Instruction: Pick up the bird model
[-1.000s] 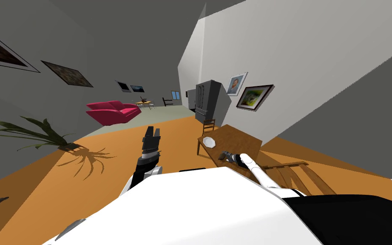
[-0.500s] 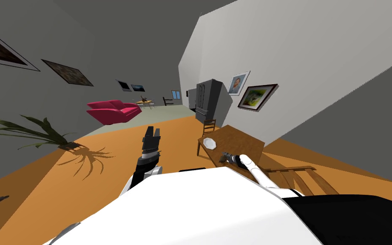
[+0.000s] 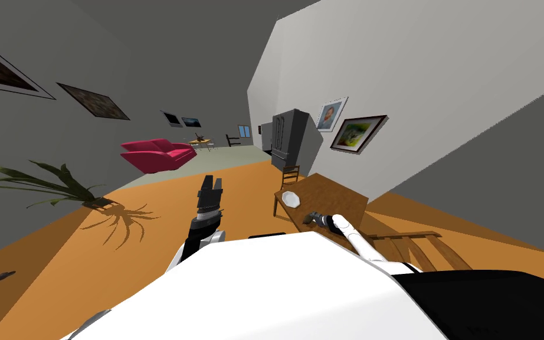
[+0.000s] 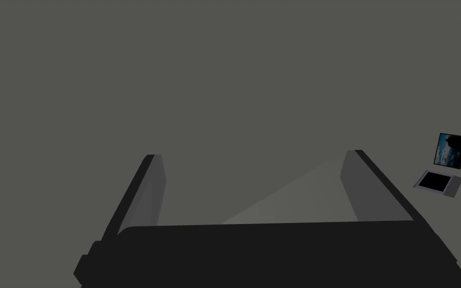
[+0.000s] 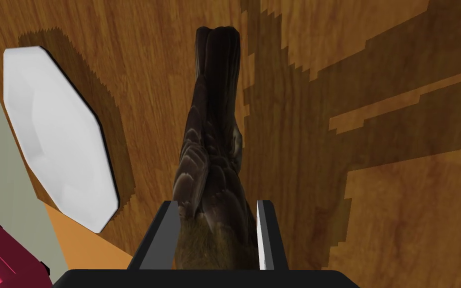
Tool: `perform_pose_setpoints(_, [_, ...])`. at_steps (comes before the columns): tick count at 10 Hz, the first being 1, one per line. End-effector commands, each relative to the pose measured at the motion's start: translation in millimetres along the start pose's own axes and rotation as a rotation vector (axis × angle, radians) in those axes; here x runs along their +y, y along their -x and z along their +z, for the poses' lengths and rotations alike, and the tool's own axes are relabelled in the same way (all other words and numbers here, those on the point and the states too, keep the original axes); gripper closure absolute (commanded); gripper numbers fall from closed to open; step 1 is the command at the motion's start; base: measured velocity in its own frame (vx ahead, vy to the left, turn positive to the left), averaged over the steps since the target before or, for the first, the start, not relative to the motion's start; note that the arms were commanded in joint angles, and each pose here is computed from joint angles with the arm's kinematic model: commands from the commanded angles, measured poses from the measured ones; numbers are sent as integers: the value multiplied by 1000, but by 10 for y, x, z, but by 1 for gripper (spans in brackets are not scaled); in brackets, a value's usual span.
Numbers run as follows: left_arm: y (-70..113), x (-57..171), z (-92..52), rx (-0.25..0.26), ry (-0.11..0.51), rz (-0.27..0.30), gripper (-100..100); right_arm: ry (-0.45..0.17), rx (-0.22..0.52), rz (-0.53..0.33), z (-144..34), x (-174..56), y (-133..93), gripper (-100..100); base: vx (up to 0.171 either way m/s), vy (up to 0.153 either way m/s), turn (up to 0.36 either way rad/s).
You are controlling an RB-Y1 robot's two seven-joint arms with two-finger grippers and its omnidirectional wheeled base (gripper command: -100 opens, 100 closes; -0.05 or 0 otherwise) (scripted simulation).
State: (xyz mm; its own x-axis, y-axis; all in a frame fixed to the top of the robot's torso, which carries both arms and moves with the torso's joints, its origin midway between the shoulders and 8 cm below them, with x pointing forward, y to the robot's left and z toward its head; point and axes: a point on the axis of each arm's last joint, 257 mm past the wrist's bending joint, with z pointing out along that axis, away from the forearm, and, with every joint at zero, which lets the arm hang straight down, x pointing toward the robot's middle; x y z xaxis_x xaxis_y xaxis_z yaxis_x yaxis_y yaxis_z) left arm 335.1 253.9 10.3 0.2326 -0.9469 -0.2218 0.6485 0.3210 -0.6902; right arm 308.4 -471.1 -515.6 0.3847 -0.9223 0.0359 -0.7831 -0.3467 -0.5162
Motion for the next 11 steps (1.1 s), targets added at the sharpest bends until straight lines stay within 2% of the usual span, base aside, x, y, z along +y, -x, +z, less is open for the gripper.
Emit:
perform_pose_setpoints(1, [0,0,0,0,0,0,0,0,0,0,0,0,0,100,0,0,0])
perform_pose_setpoints(2, [0,0,0,0,0,0,0,0,0,0,0,-1,0,0,0,0,0])
perform_pose_setpoints(3, [0,0,0,0,0,0,0,2,-3,-4,-91,-40,-114,100,-40,29,-46])
perform_pose_setpoints(4, [0,0,0,0,0,0,0,1,2,-2,-54,-20,-73,100,-25,18,-14])
perform_pose_setpoints(5, [0,0,0,0,0,0,0,1,0,-2,-62,-23,-78,0,0,0,0])
perform_pose_setpoints(6, [0,0,0,0,0,0,0,-5,23,11,-157,-117,-277,-100,-104,76,165])
perform_pose_setpoints(8, [-1,-1,1,0,0,0,0,7,40,41,-268,-114,-458,-100,-136,115,148])
perform_pose_setpoints(9, [-1,-1,1,0,0,0,0,7,40,41,-268,-114,-458,-100,-78,62,33])
perform_pose_setpoints(11, [-1,-1,1,0,0,0,0,21,51,74,-372,-87,-604,-100,-100,50,132])
